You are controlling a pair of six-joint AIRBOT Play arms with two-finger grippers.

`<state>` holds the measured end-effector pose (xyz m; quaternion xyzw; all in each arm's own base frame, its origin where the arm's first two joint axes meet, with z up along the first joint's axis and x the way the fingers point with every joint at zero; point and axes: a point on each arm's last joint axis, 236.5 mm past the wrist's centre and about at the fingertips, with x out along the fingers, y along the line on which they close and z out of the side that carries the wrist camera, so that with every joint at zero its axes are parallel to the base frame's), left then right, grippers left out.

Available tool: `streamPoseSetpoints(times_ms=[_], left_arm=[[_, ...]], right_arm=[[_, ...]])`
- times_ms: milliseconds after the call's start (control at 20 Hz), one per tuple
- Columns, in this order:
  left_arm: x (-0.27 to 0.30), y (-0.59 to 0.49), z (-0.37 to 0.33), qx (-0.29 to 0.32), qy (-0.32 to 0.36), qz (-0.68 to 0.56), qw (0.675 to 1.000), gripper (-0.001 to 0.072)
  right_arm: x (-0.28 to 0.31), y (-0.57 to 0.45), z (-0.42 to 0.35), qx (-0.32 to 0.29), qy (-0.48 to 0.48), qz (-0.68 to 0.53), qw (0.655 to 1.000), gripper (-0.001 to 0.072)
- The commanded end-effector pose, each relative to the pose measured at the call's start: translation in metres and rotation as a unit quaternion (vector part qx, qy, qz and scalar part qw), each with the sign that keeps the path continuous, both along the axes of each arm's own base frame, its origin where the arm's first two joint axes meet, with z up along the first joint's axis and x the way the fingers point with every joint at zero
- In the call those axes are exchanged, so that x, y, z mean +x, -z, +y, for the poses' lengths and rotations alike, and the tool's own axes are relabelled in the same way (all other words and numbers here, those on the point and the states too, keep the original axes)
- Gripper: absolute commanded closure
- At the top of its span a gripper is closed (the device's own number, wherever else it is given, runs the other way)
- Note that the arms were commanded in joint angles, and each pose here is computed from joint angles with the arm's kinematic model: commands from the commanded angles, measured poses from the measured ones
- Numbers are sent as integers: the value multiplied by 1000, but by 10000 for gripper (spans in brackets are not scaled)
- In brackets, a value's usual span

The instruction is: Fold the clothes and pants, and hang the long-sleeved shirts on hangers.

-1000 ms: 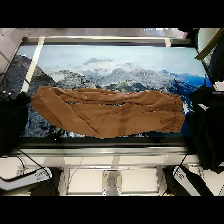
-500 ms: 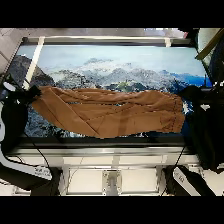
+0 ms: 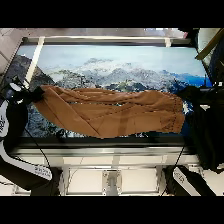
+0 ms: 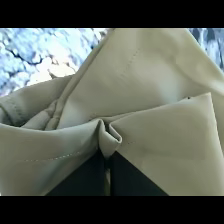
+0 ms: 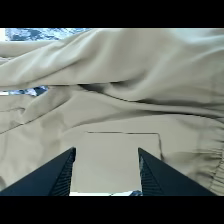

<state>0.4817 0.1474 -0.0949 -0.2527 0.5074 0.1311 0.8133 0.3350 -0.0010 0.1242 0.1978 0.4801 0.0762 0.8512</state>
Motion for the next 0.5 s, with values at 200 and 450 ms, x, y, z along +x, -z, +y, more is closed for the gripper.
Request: streamPoseSetpoints(times_ms=[200,450], left_arm=[[-29,-117,30,66,37,-63,995,696],[-150,-144,56,103,23,34,994,696]], right_arm=[[-8,7,-6,-18,-4,20,1000,270],[-44,31,-40,-103,-8,100,990,270]])
